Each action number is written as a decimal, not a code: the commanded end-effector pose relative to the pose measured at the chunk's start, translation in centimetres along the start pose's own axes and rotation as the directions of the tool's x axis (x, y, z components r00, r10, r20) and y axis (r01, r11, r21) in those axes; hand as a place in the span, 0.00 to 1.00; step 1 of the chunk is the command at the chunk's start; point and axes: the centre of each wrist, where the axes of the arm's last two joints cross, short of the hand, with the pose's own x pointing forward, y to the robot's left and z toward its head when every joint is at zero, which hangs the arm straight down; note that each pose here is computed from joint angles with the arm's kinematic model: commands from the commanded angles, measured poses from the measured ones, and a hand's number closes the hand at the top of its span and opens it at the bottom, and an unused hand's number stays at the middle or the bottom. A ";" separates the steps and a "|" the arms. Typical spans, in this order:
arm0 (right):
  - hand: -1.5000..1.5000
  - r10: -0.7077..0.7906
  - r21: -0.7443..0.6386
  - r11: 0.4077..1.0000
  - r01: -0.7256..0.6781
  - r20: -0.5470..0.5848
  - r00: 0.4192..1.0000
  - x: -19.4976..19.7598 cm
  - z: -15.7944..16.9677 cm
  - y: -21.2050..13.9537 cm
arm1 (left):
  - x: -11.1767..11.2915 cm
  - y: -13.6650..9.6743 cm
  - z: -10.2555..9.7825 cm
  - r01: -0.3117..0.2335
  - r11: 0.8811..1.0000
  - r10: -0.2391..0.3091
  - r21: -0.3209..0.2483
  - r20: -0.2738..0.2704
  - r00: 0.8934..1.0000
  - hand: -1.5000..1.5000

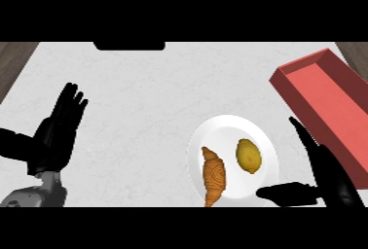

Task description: Pick the lemon from the plate and place it in the cardboard box

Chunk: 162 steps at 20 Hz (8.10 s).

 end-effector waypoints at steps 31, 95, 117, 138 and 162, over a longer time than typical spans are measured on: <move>0.00 0.034 0.044 0.999 -0.031 -0.059 0.998 -2.3 -4.3 5.2 | 0.2 1.1 -0.5 0.014 1.000 -0.014 -0.015 0.002 1.000 0.50; 1.00 0.397 -0.493 0.856 -0.157 0.433 0.809 12.4 6.0 -1.8 | 0.7 -0.8 0.2 0.004 1.000 -0.004 -0.012 0.014 1.000 0.50; 1.00 0.576 -0.596 0.707 -0.381 0.172 0.799 2.7 -11.6 -13.0 | 0.2 -0.4 0.1 0.008 1.000 -0.008 -0.015 0.013 1.000 0.50; 0.00 0.362 -0.603 0.795 -0.064 0.387 0.848 0.0 -17.6 -14.3 | 0.8 -0.2 -1.0 0.001 1.000 -0.001 0.003 0.009 1.000 0.50; 0.00 -0.303 -0.387 0.691 0.611 0.611 0.731 -12.4 -13.2 -25.5 | -0.3 0.8 -0.4 0.014 1.000 -0.014 0.002 0.002 1.000 0.50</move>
